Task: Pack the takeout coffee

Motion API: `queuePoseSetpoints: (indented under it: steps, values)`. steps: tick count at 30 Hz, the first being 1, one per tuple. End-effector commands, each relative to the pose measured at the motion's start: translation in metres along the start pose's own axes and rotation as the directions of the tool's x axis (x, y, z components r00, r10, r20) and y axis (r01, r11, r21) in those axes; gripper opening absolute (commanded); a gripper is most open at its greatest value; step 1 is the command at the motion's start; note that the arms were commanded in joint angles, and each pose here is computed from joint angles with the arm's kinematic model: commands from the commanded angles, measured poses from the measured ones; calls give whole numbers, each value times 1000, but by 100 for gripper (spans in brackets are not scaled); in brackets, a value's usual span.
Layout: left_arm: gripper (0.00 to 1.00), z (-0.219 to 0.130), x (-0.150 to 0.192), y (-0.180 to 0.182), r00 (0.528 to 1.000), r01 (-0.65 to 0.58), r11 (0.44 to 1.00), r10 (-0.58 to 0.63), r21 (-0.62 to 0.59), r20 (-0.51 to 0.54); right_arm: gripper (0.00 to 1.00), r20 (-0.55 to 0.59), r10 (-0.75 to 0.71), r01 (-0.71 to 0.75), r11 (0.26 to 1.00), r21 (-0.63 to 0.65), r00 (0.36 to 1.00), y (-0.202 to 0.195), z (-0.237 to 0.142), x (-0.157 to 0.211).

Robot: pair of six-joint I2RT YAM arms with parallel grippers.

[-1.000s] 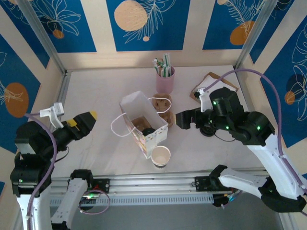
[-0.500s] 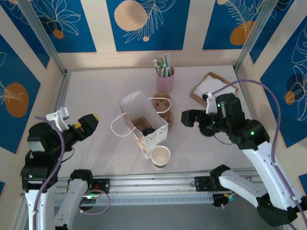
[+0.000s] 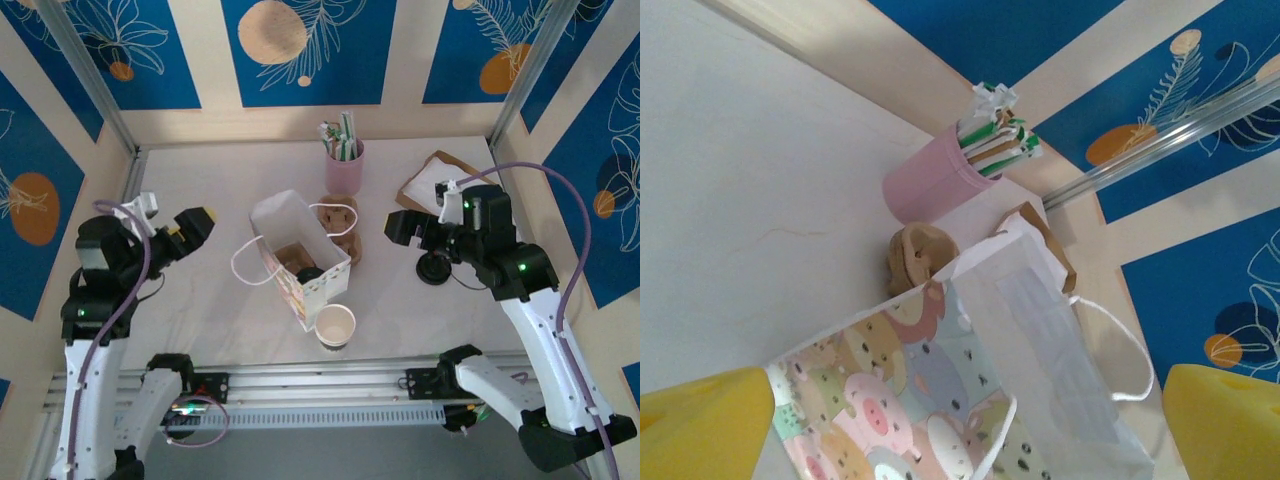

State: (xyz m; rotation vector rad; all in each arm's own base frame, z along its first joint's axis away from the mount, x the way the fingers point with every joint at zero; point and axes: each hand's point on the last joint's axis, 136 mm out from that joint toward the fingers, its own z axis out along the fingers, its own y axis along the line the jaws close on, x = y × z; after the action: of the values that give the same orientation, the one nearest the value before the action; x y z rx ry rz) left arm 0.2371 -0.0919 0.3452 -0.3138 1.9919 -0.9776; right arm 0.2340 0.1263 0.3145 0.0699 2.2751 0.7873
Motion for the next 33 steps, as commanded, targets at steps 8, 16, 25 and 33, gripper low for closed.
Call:
queuePoseSetpoints:
  steps: [8,16,25,33]
  values:
    - [100,25,-28,-31,999,-34,991,34,128,4,99,10,-17,17,1000,5,1000,-4,14,-12]
    - [100,52,-29,-46,993,-84,987,95,137,-76,99,22,-27,26,999,45,999,-4,12,-26]
    - [100,43,-18,-74,985,-133,972,151,192,-85,99,14,4,-4,1000,-5,1000,9,-6,-30]
    - [100,3,0,-69,980,-172,973,185,156,-77,99,5,91,-90,993,-74,996,6,-11,-39]
